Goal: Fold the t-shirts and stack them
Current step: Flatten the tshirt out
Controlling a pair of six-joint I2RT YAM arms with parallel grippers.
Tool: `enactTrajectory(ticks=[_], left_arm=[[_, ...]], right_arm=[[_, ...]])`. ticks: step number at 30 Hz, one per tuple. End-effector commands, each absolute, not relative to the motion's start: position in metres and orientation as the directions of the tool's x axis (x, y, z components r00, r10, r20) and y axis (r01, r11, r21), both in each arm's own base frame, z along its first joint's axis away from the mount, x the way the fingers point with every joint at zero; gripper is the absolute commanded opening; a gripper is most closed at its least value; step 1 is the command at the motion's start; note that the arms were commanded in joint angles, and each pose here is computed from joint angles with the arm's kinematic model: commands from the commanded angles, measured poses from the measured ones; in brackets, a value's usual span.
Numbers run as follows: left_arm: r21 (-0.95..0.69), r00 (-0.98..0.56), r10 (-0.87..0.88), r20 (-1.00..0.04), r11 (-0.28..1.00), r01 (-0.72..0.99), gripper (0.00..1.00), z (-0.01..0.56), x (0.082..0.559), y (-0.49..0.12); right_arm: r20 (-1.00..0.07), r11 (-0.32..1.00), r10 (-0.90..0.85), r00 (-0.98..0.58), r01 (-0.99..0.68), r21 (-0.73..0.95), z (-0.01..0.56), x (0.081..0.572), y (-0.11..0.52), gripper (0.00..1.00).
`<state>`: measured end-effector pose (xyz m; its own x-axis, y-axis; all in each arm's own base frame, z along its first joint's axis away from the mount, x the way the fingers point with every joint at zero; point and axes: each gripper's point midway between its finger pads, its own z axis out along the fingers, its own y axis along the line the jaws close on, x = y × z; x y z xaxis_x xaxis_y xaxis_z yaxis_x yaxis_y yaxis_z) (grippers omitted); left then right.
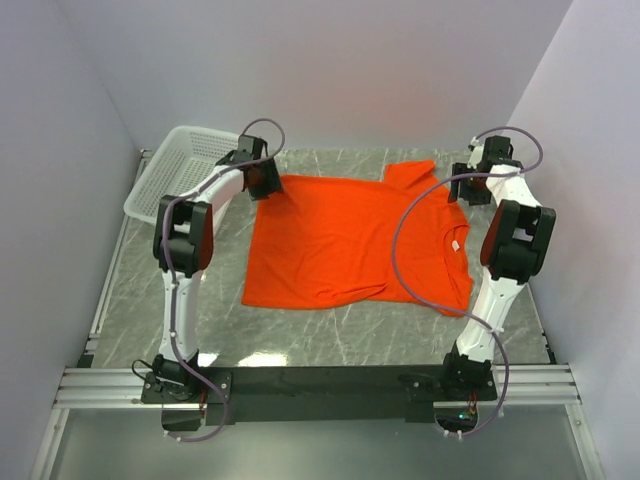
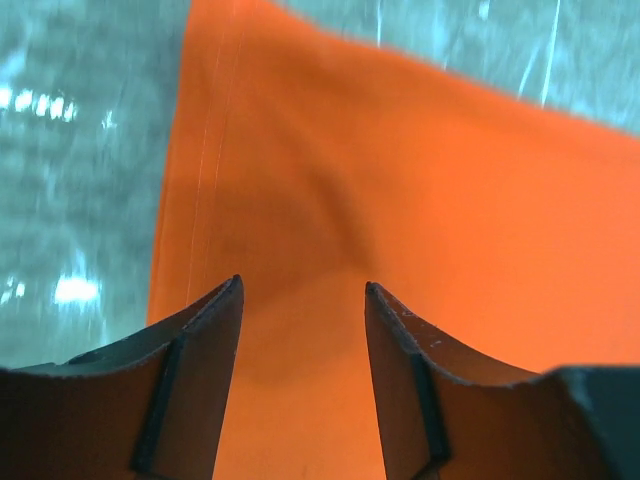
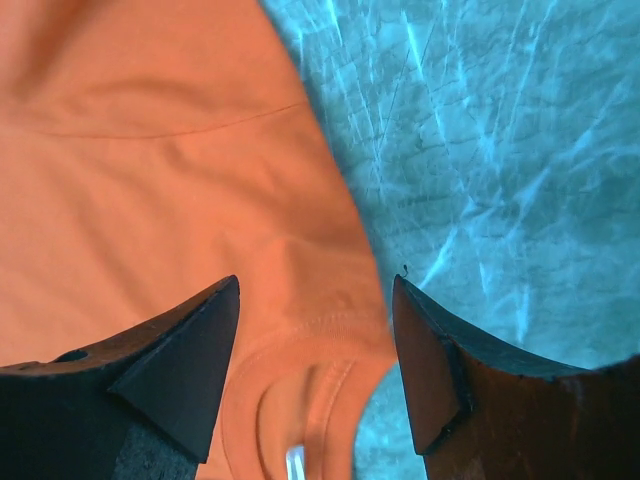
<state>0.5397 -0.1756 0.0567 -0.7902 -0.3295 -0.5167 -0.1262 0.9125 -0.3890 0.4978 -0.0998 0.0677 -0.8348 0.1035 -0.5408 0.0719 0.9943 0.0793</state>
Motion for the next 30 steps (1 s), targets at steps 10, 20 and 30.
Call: enactTrajectory(ticks=[10,20,30], left_arm=[[-0.3,-0.804,-0.332,-0.493,0.932,-0.201,0.57,0.026,0.549,-0.158],[-0.213,-0.843,-0.305,-0.443,0.949,-0.231,0.46,0.001,0.519,-0.142],[-0.242,-0.883,-0.286,-0.373,0.948,-0.205,0.19,-0.003,0.472,-0.145]], right_arm=[[-0.466,0.981,0.194,-0.863,0.168,0.097,0.039,0.516,-0.113,0.69],[-0.381,0.979,0.202,-0.902,0.171,0.114,0.025,0.507,-0.11,0.49],[-0.353,0.969,0.233,-0.906,0.185,0.165,0.029,0.472,-0.116,0.02]])
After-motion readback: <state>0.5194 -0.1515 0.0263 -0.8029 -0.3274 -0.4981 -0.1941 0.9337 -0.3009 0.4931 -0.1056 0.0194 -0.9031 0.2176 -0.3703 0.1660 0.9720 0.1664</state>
